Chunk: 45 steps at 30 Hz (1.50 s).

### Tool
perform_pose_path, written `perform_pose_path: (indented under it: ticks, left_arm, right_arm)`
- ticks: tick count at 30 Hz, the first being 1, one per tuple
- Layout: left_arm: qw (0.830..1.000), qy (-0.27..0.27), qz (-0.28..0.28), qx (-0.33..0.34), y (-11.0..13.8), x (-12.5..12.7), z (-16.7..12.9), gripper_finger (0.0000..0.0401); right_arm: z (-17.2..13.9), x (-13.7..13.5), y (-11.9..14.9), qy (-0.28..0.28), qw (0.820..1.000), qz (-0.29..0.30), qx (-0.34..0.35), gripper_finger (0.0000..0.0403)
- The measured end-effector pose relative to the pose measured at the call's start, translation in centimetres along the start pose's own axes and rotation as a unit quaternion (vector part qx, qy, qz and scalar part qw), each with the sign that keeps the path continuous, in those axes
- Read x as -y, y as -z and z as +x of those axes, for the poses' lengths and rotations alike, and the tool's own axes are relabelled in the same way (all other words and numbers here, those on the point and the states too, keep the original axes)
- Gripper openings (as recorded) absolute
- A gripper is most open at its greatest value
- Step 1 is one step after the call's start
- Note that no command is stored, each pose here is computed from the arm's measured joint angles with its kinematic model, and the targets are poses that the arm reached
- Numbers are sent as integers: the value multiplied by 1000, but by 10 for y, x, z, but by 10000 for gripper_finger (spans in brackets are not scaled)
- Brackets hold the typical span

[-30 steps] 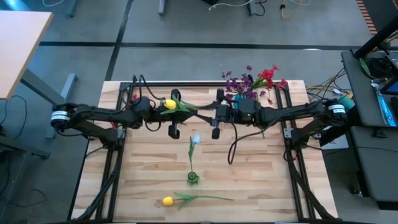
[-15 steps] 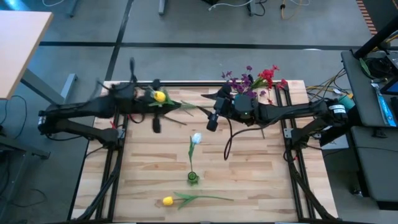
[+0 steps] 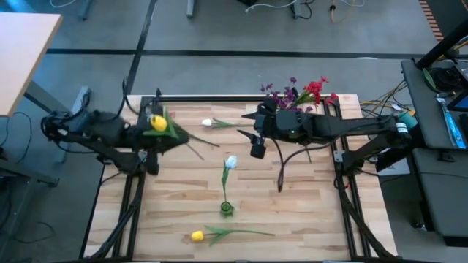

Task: Sort flowers into vase by color
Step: Put the top yellow flower into the green vase

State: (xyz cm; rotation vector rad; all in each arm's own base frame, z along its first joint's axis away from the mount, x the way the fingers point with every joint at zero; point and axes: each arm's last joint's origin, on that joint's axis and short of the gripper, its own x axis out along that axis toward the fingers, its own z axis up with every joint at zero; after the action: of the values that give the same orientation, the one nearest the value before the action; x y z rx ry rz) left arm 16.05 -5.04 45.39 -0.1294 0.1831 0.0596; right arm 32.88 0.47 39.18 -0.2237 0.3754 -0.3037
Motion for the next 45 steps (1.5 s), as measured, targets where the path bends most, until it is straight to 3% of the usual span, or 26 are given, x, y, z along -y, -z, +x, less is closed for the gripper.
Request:
perform_pose_path:
  ticks: [10,16,23,31,45]
  left_arm:
    - [1000,1,14,10,25,84,29,0]
    - [1000,1,-2,-22,50,113,63,0]
    - [999,13,-14,-46,58,140,90,0]
    - [997,4,3,-74,77,157,113,0]
    - [991,-50,-7,-122,95,144,132,0]
  right_arm:
    - [-55,-13,-18,-47,990,38,-130,219]
    - [-90,-27,-21,-76,976,70,-193,219]
    - [-123,-47,-24,-110,964,99,-221,219]
    - [-144,-75,-19,-152,957,101,-226,219]
    - [-165,-99,-14,-190,949,98,-230,219]
